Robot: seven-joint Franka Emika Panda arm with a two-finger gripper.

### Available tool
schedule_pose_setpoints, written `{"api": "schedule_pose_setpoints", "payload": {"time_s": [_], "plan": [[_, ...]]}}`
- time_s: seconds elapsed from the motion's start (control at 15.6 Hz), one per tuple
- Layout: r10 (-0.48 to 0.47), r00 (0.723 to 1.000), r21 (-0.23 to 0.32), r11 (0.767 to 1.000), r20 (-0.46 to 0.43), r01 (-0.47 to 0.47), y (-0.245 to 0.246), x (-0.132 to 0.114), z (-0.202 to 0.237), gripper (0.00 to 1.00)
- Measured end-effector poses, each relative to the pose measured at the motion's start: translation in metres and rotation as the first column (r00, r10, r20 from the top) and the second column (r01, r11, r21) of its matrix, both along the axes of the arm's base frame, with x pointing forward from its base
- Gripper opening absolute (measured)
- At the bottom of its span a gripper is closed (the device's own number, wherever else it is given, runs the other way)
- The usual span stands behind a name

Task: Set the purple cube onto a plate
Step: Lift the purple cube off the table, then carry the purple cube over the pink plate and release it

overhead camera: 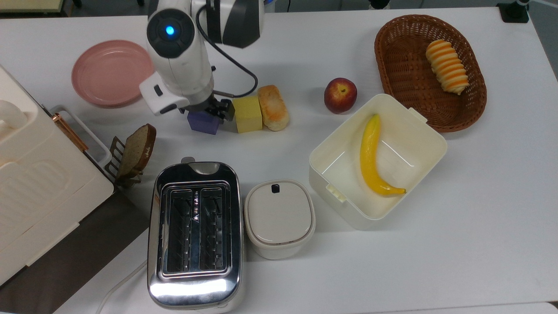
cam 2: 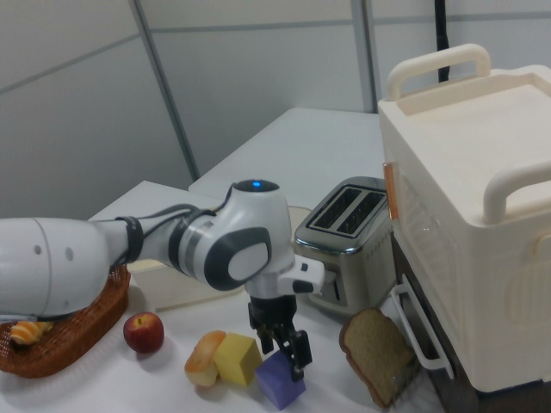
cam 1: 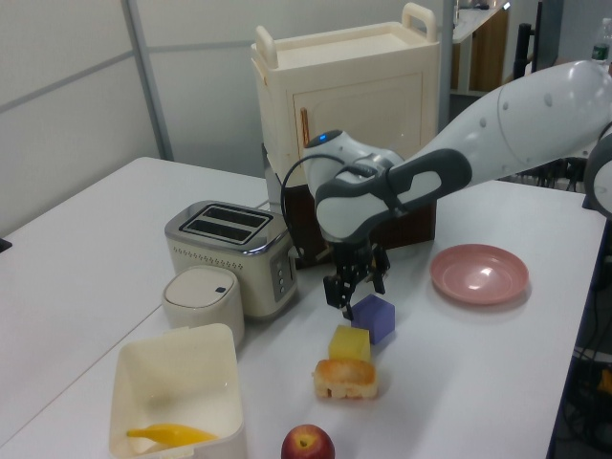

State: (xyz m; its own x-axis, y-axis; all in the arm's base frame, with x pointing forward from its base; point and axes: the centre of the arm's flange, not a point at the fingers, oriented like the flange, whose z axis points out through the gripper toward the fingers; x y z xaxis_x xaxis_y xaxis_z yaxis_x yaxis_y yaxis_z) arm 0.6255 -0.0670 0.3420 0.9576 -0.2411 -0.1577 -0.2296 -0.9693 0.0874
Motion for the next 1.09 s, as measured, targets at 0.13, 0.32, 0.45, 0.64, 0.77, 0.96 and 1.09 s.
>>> {"api": "schedule_pose_setpoints", "payload": {"time_s": [0.13,0.32,0.45,0.64,0.77,0.96,1.09], "plan": [[-0.001,1.0,0.0,1.0,-0.007,0.001,-0.001,0.002,-0.014,1.0],[0.002,1.0,0.001,1.0,-0.011,-0.002,-0.004,0.001,-0.015,0.98],[0.025,0.999,0.007,1.0,-0.031,-0.025,-0.014,-0.002,-0.01,0.8],[0.082,0.991,0.045,0.996,-0.103,-0.078,-0.049,-0.018,0.016,0.57],[0.109,0.986,0.071,0.992,-0.125,-0.1,-0.085,-0.032,0.04,0.57],[0.128,0.983,0.091,0.989,-0.131,-0.117,-0.156,-0.058,0.049,0.57],[0.138,0.981,0.101,0.987,-0.136,-0.124,-0.183,-0.068,0.04,0.57]]}}
